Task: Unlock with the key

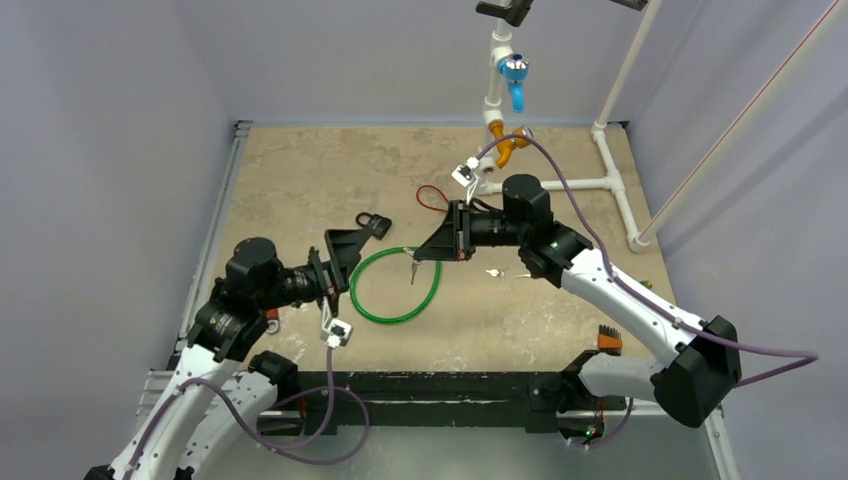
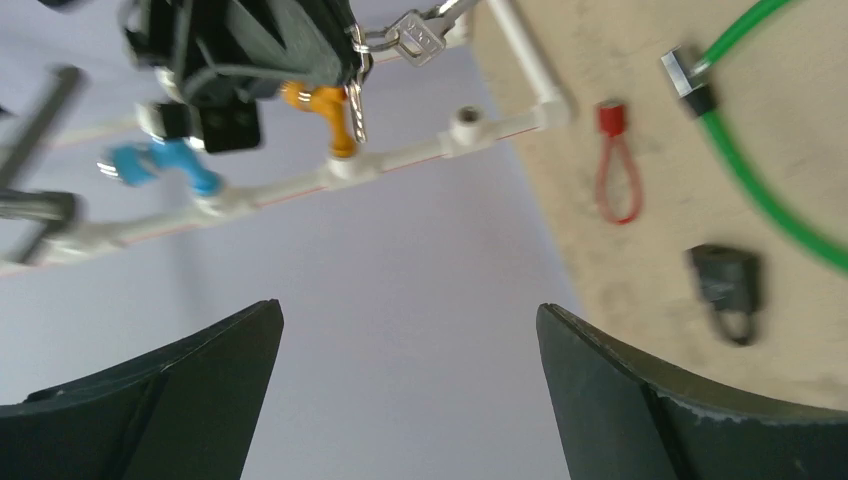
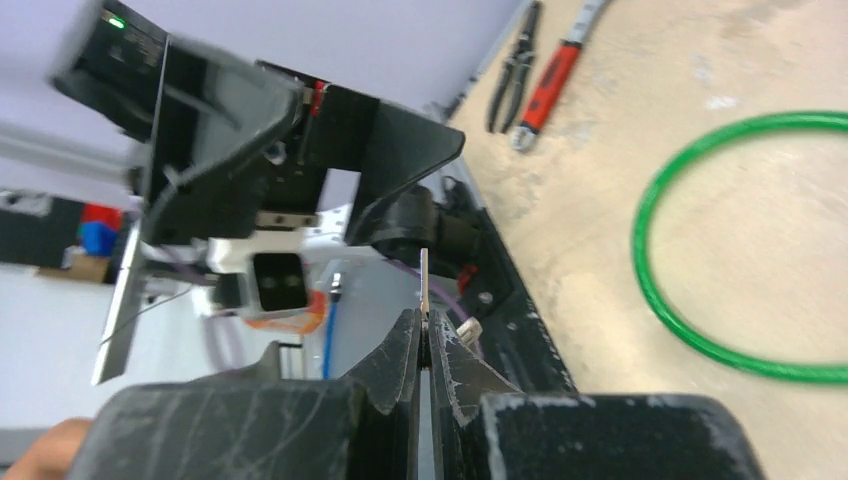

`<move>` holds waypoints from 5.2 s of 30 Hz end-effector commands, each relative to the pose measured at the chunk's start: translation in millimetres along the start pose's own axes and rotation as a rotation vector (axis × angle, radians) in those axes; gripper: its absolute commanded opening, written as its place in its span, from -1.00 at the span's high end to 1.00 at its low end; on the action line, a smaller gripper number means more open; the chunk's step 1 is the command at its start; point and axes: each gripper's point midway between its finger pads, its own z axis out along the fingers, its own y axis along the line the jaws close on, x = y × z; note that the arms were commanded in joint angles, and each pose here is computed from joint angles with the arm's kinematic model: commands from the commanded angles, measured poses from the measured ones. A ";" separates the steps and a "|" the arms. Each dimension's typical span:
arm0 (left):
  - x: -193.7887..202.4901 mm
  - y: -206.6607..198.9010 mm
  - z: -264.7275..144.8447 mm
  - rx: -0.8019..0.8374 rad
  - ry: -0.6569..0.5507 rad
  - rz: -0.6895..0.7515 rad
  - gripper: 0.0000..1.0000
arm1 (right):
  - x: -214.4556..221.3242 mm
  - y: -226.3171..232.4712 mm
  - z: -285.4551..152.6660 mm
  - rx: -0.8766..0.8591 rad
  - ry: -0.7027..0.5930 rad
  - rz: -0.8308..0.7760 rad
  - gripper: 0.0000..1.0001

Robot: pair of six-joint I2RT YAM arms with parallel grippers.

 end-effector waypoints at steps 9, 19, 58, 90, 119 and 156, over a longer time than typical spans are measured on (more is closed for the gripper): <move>1.7 -106.3 46.4 0.535 0.083 -1.157 -1.00 | 29.2 -68.9 -58.2 0.445 -0.078 -0.054 1.00; 20.6 -145.6 127.0 0.763 0.087 -1.331 -0.87 | 28.4 -51.5 -99.8 0.418 -0.191 -0.072 1.00; 30.0 -245.9 237.2 0.978 0.273 -1.260 -0.21 | -12.7 70.1 -143.0 0.263 -0.328 -0.283 1.00; -19.5 -127.8 174.0 0.781 0.072 -1.205 1.00 | -34.2 81.7 -141.8 0.281 -0.318 -0.354 1.00; -26.1 -28.5 84.0 0.258 0.068 -1.011 1.00 | 9.4 22.6 -97.5 0.350 0.057 -0.332 1.00; -44.2 -43.3 103.1 0.290 0.095 -0.733 1.00 | 55.7 -23.6 -52.0 0.402 0.318 -0.203 1.00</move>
